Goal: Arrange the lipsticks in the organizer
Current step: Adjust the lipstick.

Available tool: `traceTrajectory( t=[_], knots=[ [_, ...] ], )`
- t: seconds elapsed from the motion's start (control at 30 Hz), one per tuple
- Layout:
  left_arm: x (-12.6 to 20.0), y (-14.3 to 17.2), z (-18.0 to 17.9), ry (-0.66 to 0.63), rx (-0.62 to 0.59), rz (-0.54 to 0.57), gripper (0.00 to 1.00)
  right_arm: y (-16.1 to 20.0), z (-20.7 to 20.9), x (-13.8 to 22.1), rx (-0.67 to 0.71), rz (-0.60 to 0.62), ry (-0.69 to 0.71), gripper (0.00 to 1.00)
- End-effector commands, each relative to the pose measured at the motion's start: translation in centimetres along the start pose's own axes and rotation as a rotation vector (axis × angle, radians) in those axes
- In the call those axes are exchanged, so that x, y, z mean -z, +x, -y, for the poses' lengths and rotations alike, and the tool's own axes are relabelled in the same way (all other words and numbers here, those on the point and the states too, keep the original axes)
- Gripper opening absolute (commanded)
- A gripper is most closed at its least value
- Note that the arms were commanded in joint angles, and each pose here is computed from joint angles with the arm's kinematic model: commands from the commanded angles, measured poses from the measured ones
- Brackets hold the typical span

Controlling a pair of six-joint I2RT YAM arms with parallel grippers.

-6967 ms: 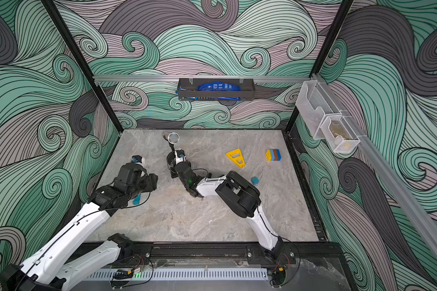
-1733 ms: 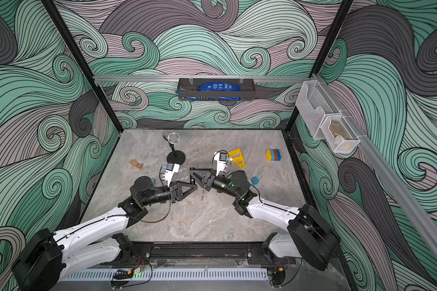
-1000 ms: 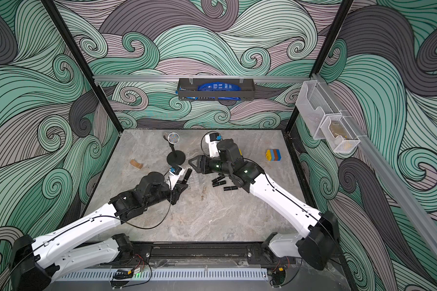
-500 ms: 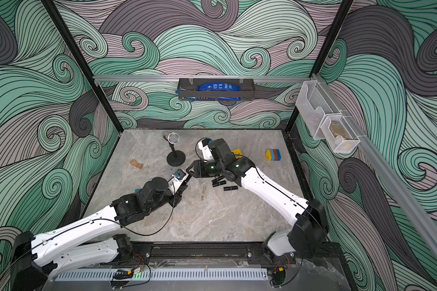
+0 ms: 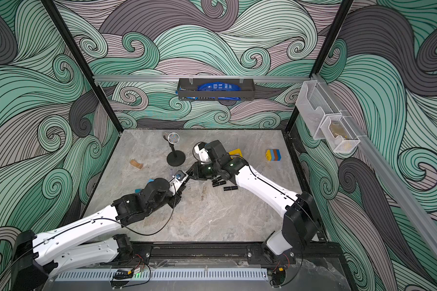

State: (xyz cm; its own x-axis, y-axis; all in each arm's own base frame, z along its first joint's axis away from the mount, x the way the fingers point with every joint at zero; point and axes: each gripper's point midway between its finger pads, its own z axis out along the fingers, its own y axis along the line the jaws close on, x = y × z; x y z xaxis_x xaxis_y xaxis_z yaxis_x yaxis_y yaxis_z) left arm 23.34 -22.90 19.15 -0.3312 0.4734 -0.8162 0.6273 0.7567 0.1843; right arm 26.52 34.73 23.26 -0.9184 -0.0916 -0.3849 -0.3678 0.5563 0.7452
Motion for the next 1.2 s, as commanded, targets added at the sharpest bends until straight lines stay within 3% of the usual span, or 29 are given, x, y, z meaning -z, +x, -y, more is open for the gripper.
traceTrajectory(
  t=[0.0, 0.1, 0.2, 0.33, 0.5, 0.73, 1.17],
  knots=[
    [1.4, -2.9, 0.3, 0.04, 0.083, 0.077, 0.29, -0.5, -0.1, 0.3, 0.089, 0.039, -0.017, 0.13],
    [2.7, -3.1, 0.7, 0.101, 0.137, 0.051, 0.45, -1.5, -1.0, 1.6, 0.218, 0.104, -0.061, 0.11],
    [3.9, -3.4, 2.1, 0.246, 0.169, 0.027, 0.52, -1.7, -2.2, 3.4, 0.351, 0.153, -0.144, 0.1],
    [5.3, -4.2, 3.9, 0.463, 0.241, 0.025, 0.54, -0.7, -4.4, 5.7, 0.561, 0.237, -0.259, 0.05],
    [6.1, -4.9, 3.3, 0.566, 0.327, 0.048, 0.54, 1.4, -7.0, 8.0, 0.733, 0.267, -0.395, 0.0],
    [9.2, -7.0, 5.4, 0.775, 0.278, 0.181, 0.49, 3.6, -8.9, 8.6, 0.774, 0.191, -0.557, 0.0],
    [9.2, -7.3, 5.2, 0.768, 0.264, 0.197, 0.21, 4.8, -10.4, 8.5, 0.819, 0.155, -0.616, 0.03]
  ],
)
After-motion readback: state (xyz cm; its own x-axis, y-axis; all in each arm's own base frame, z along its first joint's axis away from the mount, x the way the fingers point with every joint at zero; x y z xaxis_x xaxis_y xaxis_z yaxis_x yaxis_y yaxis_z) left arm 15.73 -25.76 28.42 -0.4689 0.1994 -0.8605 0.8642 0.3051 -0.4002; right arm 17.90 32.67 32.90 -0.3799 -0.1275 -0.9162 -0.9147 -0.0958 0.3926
